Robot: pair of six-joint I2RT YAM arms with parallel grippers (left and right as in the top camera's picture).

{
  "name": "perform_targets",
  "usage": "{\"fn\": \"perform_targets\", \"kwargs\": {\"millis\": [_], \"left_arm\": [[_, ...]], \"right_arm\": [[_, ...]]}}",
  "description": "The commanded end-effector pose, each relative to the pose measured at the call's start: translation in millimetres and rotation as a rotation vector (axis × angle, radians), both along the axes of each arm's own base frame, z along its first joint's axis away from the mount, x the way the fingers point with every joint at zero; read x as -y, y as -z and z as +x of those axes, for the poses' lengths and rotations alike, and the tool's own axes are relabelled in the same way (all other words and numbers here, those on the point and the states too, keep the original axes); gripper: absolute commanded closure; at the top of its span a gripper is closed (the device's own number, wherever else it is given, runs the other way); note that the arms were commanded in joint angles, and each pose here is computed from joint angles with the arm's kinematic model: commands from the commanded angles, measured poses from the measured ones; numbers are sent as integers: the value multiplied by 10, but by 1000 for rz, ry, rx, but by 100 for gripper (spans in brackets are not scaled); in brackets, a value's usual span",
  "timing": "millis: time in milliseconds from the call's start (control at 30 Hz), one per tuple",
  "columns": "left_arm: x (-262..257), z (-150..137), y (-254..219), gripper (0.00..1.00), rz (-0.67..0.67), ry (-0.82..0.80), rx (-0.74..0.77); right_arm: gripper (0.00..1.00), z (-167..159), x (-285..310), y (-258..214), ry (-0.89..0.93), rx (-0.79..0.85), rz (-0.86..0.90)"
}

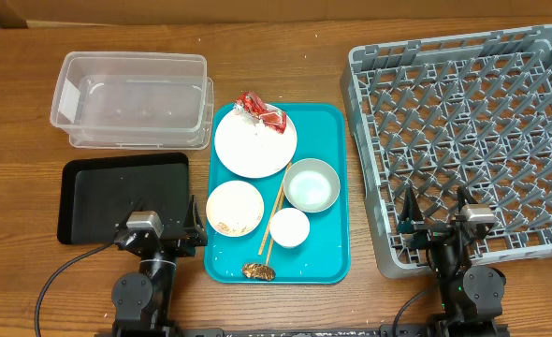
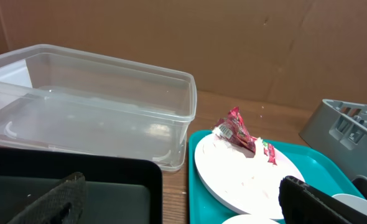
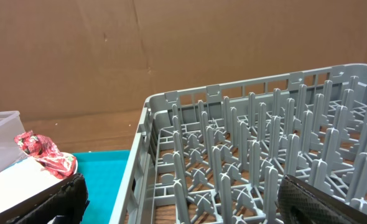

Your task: Sort waste into correct bins and load items into the dishwasher

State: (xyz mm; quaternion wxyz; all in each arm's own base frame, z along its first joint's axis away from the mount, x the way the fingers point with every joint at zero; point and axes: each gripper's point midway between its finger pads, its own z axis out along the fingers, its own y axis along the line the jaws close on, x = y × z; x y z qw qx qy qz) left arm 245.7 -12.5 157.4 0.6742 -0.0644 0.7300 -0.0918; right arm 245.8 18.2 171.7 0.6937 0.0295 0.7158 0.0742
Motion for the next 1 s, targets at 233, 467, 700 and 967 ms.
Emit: {"fn": "perform_targets", "kwargs": {"millis": [233, 467, 700, 967], "left_arm": [[9, 6, 45, 0, 26, 8, -15], [9, 6, 45, 0, 26, 8, -15], [9, 6, 45, 0, 26, 8, -15], [9, 6, 45, 0, 26, 8, -15]], "right_arm": [[0, 4, -25, 37, -12, -5, 0], [0, 4, -25, 38, -11, -6, 0], [0, 4, -25, 37, -12, -5, 0], [0, 4, -25, 37, -11, -5, 0]]}}
